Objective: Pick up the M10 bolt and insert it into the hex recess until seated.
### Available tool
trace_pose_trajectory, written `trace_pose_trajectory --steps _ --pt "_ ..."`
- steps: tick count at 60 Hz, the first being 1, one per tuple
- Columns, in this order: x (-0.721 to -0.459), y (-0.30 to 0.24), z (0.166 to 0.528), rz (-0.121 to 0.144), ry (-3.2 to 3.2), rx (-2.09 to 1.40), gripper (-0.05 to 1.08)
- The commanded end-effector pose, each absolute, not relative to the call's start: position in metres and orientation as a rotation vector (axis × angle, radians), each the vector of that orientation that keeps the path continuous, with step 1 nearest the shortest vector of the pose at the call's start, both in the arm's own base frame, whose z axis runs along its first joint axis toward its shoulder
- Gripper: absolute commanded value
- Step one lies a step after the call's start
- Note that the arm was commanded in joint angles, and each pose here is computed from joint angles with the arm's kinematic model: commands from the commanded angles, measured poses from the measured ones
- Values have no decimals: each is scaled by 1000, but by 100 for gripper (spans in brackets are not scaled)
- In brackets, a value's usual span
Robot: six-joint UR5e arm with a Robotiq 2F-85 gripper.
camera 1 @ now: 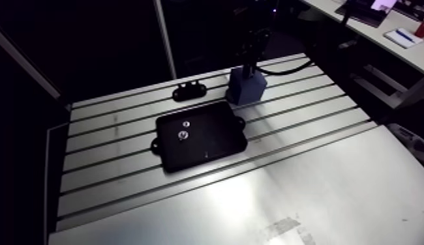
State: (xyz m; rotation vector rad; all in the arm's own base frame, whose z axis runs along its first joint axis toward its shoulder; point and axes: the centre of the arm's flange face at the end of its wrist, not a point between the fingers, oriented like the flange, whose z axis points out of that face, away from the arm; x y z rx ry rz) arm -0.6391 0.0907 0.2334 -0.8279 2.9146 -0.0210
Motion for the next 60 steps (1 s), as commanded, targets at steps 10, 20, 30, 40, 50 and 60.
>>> trace_pose_trajectory --steps 10,20,30,40,50,60 --pt "-640 90 234 -21 2906 -888 74" --pt "-640 87 236 -19 2905 -900 59" --pt "-637 84 240 -11 2908 -902 25" --pt "-639 84 247 0 2934 -887 12" --pt "-641 84 270 22 3007 -820 11" --pt "-640 85 274 18 3027 -764 13"
